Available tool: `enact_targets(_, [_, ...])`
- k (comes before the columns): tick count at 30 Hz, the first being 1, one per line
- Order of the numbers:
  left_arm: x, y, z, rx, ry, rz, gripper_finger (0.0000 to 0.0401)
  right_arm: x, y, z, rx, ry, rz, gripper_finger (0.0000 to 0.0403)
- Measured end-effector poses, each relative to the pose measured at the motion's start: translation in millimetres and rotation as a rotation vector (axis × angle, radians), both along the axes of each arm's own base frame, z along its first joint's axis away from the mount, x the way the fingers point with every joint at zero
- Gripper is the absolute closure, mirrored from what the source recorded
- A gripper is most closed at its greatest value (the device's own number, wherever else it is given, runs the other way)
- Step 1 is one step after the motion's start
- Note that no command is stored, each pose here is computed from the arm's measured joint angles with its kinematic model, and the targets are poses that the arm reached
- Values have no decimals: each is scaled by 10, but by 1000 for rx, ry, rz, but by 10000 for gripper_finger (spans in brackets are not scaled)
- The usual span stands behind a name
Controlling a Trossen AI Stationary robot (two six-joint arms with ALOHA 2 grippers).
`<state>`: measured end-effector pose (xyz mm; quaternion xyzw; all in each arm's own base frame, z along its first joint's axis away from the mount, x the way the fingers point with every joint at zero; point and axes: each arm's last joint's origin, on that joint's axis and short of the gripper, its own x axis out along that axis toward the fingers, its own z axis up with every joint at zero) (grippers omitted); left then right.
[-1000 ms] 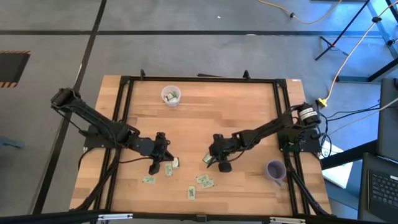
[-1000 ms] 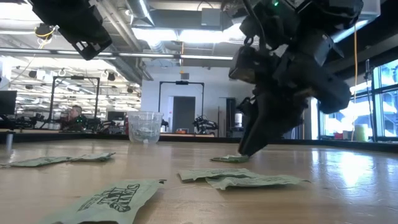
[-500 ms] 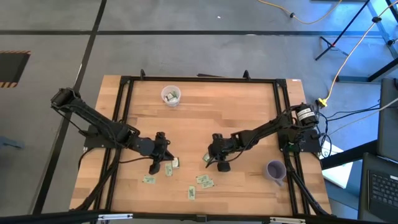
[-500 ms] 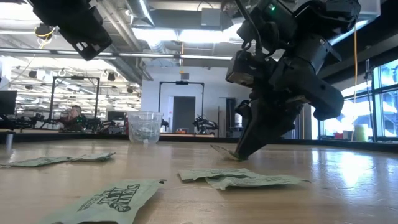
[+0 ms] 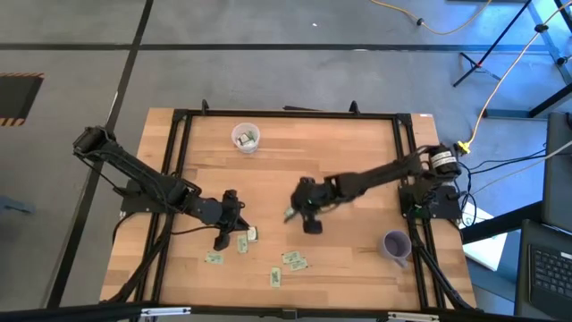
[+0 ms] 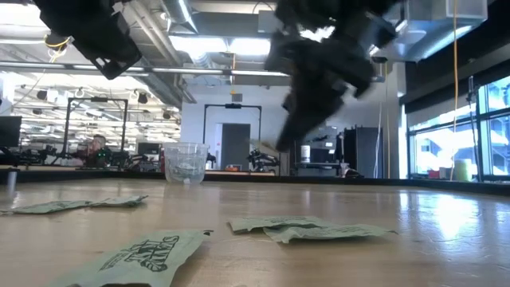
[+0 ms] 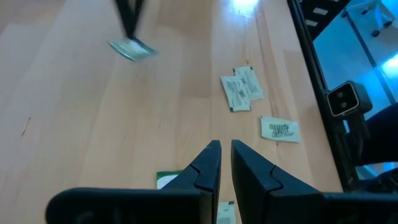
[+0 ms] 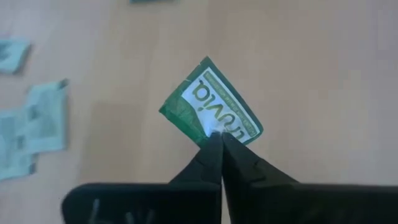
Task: Pick and place items into bin
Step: Put the truvia packet into the transparent bin
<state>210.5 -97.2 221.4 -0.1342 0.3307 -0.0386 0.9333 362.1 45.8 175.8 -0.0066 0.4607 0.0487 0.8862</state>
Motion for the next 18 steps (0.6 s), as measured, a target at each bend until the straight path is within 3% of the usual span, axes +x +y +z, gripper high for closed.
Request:
enact_targets(6, [-30, 15, -41, -16, 57, 34, 370, 258, -408, 567, -89, -80, 18, 398])
enact_targets(10, [-42, 28, -57, -52, 82, 101, 370, 382, -750, 906, -177, -210, 18, 397])
enact_targets(18, [-35, 55, -52, -126, 63, 280, 370, 440, -1484, 1216, -274, -474, -124, 397])
